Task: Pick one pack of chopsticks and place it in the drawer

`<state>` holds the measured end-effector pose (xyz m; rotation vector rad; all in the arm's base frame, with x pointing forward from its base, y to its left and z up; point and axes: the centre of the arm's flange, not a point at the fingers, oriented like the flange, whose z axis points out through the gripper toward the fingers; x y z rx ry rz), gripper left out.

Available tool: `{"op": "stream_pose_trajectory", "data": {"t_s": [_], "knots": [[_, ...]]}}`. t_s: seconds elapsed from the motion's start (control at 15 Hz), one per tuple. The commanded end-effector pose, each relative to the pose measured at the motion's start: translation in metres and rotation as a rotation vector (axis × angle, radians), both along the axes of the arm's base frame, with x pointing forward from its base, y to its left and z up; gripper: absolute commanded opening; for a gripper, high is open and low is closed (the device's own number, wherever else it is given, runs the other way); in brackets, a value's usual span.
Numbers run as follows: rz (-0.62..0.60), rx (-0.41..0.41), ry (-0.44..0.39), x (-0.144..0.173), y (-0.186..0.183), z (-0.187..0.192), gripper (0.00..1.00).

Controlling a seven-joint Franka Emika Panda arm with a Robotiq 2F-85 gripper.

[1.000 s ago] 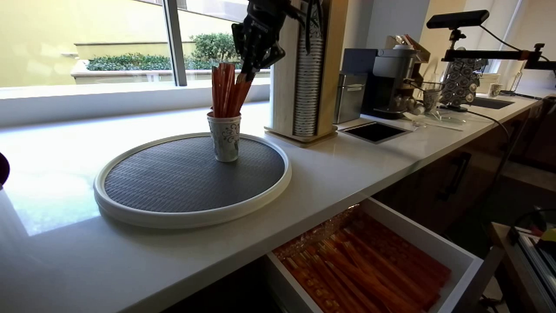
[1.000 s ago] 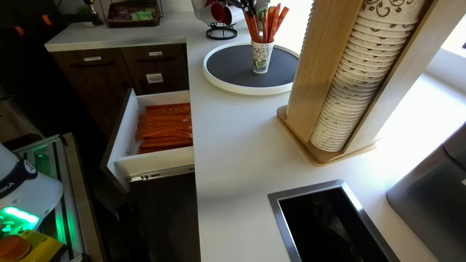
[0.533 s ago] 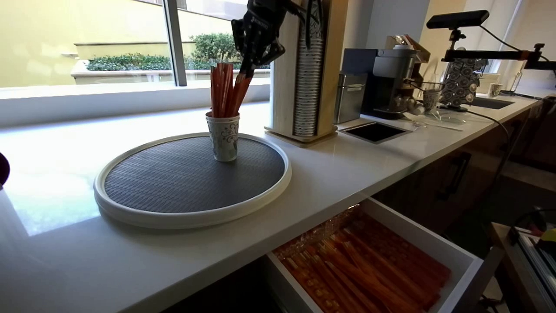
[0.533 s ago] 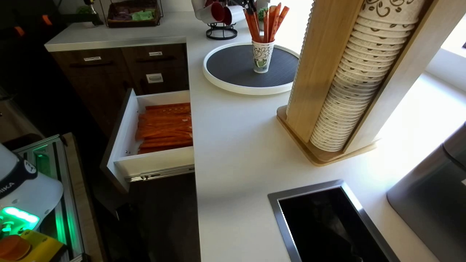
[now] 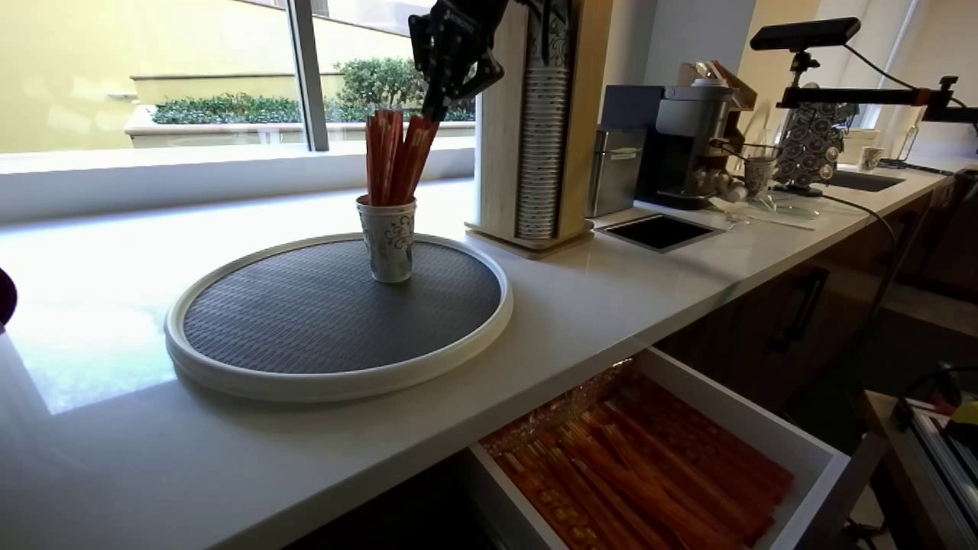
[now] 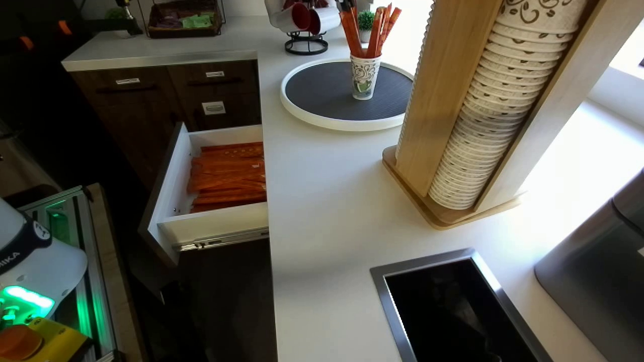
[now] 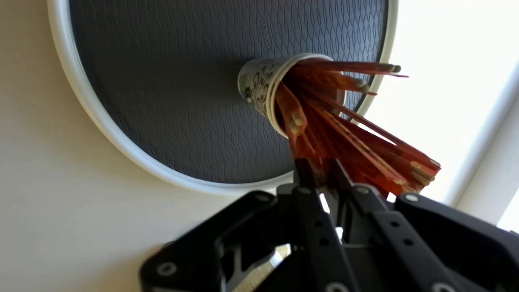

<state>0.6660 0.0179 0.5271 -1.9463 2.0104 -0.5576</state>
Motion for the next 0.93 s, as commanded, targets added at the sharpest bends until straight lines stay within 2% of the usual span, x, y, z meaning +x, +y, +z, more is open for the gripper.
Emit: {"op": "stream_pose_trajectory", "data": {"t_s": [0.0,0.87], "knots": [[-0.031,0.009,0.015,-0.006,0.006,0.01,0.03],[-0.064,0.016,0.052,-0.022,0.006,0.043,0.03]]}}
